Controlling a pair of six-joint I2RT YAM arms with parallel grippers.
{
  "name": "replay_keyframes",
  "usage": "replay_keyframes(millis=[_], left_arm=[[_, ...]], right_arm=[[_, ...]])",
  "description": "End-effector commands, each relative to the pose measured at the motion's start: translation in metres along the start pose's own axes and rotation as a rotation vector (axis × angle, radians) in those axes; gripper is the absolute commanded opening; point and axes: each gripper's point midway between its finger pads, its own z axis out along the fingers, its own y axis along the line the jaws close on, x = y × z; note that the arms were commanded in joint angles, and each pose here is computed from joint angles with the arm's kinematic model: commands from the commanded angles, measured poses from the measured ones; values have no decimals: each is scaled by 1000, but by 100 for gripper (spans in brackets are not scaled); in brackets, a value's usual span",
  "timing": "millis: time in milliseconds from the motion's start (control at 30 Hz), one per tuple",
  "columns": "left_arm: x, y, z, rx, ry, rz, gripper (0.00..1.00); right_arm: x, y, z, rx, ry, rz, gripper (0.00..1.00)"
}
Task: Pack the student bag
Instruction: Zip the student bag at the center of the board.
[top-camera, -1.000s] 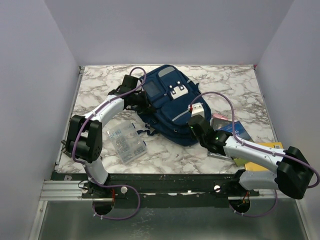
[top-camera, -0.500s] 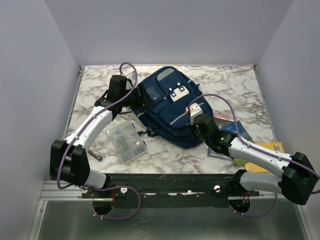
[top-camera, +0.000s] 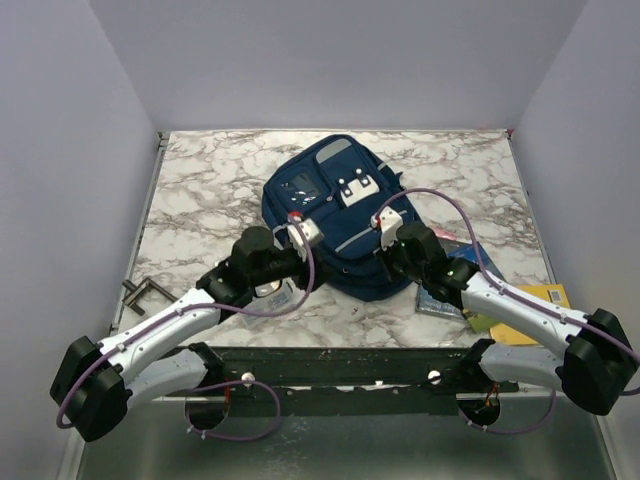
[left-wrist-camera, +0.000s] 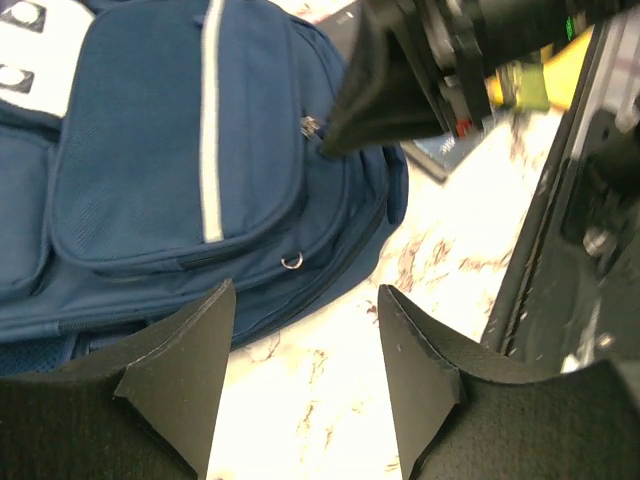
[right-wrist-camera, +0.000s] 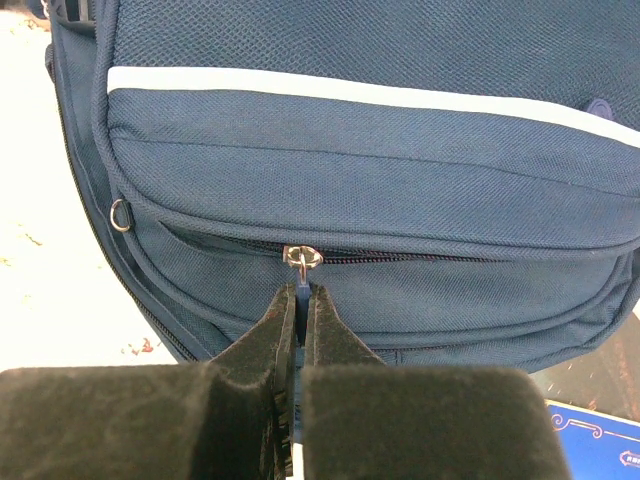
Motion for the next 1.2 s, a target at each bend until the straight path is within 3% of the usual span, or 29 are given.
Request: replay_keyframes(millis=[0, 167, 400, 700, 933, 1000, 1167], left_arm=[[-11, -11, 19, 23, -84, 402, 62], [-2, -9, 51, 40, -15, 467, 62], [-6, -8, 89, 7, -11, 525, 63], [17, -4, 102, 12, -5, 536, 52], [18, 7, 109, -71, 8, 610, 5], [18, 9, 107, -85, 11, 638, 0], [17, 26, 87, -182, 11, 716, 0]], right_arm=[[-37, 7, -10, -77, -145, -17, 0], [-41, 11, -15, -108, -169, -13, 1], [-41, 18, -15, -151, -161, 4, 1], [-51, 21, -16, -170, -155, 11, 1], [-48, 13, -11, -125, -124, -6, 1], [-48, 9, -11, -106, -125, -16, 1], [-13, -48, -4, 77, 13, 62, 1]])
